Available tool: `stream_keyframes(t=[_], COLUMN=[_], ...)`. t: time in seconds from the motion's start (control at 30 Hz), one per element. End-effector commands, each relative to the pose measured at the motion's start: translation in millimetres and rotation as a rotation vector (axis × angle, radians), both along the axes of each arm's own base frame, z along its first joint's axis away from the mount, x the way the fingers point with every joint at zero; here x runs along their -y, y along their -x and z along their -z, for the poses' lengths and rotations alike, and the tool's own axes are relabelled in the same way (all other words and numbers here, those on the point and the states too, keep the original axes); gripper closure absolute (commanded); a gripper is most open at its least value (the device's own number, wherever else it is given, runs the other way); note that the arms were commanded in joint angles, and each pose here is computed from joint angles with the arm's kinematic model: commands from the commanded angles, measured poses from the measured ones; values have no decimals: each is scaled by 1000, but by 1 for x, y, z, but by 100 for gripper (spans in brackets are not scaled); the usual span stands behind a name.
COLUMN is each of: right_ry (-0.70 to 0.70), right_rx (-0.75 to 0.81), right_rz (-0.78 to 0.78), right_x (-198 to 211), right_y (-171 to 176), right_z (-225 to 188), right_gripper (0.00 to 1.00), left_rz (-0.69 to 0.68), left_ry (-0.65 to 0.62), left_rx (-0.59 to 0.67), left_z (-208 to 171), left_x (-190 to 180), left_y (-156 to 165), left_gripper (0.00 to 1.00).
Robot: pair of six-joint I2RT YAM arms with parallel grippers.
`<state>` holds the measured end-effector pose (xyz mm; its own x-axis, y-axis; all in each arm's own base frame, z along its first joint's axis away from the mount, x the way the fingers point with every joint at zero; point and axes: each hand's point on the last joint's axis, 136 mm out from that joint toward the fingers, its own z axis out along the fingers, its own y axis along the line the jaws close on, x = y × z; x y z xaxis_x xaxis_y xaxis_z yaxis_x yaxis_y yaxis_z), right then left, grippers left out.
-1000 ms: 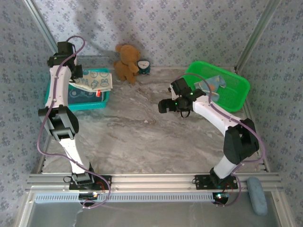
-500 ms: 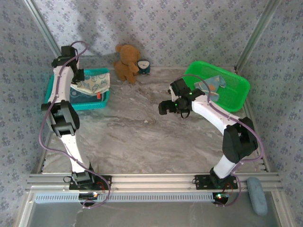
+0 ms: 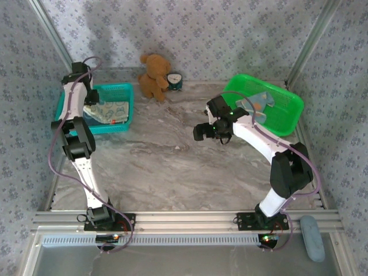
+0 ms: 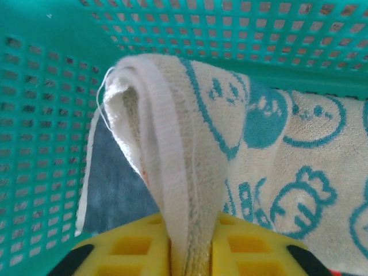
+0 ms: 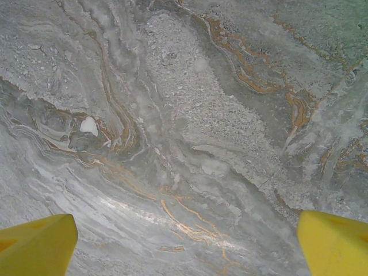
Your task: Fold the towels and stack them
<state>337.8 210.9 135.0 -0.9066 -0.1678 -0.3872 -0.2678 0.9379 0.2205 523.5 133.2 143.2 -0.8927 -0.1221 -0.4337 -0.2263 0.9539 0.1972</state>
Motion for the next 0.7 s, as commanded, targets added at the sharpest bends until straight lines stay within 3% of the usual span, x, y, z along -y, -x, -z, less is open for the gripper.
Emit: stream_keyframes(t=[0.0,0.07,0.17,0.47,0.67], right_ry=[17,21,18,-9,-25], right_rx=[-9,-13,-7,14,75], right_rz=[-20,-23,-20,-11,47], right_x=[-1,0,0,-2,12], right_y=[1,3,3,0,-18], right_z=[-4,-4,-6,-12,-29], right_gripper=[0,0,0,0,0], left_rz=[3,-8,-47,-100,-76], left_ry=[39,40,3,-5,72], left_rx=[4,1,9,110,173], left_z=[4,6,-2,-53,-80], left_x=[3,3,-4,-2,32], left_y=[-9,-11,-9,1,14], left_gripper=[64,42,1,0,0])
